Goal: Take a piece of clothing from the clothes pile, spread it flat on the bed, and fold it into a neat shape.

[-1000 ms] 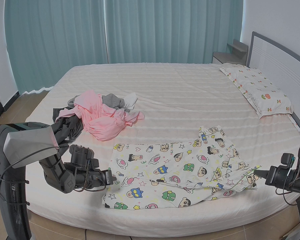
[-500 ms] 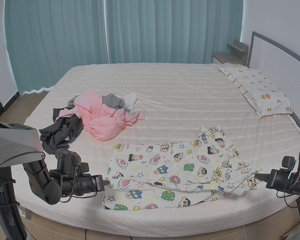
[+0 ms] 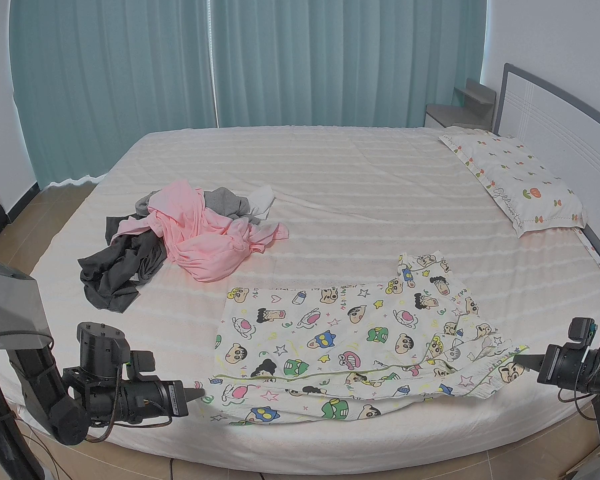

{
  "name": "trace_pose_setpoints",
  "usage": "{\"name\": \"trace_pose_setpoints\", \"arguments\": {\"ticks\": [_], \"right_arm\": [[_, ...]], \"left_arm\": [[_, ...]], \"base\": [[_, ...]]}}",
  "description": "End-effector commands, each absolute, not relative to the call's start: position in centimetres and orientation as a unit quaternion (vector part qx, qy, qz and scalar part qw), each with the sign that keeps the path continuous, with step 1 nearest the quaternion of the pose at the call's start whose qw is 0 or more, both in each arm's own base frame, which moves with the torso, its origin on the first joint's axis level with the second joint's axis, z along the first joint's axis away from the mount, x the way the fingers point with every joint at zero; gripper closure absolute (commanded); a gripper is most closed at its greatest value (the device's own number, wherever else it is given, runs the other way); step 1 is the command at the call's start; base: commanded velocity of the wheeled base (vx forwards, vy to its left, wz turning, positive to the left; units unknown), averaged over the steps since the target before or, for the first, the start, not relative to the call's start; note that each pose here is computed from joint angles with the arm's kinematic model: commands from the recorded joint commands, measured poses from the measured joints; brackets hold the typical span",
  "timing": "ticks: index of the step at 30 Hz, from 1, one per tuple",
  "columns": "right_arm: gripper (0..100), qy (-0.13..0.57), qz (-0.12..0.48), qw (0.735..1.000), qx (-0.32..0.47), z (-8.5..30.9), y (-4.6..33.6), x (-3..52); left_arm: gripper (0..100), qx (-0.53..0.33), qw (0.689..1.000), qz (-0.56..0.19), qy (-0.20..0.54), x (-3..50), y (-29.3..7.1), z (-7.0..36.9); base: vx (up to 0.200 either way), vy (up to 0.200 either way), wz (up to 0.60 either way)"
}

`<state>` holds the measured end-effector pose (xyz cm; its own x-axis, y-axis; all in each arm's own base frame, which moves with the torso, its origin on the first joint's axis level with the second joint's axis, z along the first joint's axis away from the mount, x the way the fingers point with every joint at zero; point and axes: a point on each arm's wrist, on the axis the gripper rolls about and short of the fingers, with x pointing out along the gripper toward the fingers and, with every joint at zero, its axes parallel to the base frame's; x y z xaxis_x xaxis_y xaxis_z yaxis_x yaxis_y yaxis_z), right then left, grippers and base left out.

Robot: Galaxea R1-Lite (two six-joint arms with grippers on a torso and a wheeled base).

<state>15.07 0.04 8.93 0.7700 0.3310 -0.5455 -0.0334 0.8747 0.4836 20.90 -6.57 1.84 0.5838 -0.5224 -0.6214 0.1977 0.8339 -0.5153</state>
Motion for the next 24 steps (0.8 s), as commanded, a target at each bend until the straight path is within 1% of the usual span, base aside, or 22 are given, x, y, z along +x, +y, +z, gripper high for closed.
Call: {"name": "trace_pose_setpoints", "arguments": {"ticks": [1, 7, 12, 16, 17, 24], "right_arm": [[100, 0.310, 0.101, 0.917, 0.228, 9.5, 0.0, 14.7], [100, 0.315, 0.099, 0.916, 0.229, 9.7, 0.0, 15.2], [100, 0.329, 0.097, 0.910, 0.231, 10.5, -0.1, 17.2], [100, 0.333, 0.095, 0.909, 0.231, 10.6, -0.1, 17.6], [100, 0.343, 0.095, 0.906, 0.231, 10.7, 0.0, 18.7], [100, 0.353, 0.082, 0.904, 0.229, 10.3, -0.2, 21.4]], "left_arm": [[100, -0.194, 0.863, -0.216, 0.413, 19.7, -6.7, 2.1], [100, -0.192, 0.859, -0.216, 0.422, 19.5, -6.8, 1.7], [100, -0.192, 0.857, -0.203, 0.434, 21.1, -7.2, 0.3], [100, -0.193, 0.858, -0.202, 0.432, 21.6, -7.3, 0.1], [100, -0.206, 0.861, -0.194, 0.424, 22.8, -7.6, -0.1], [100, -0.227, 0.870, -0.178, 0.399, 24.5, -8.1, 0.3]], "base": [[0.000, 0.000, 0.00], [0.000, 0.000, 0.00], [0.000, 0.000, 0.00], [0.000, 0.000, 0.00], [0.000, 0.000, 0.00], [0.000, 0.000, 0.00]]}}
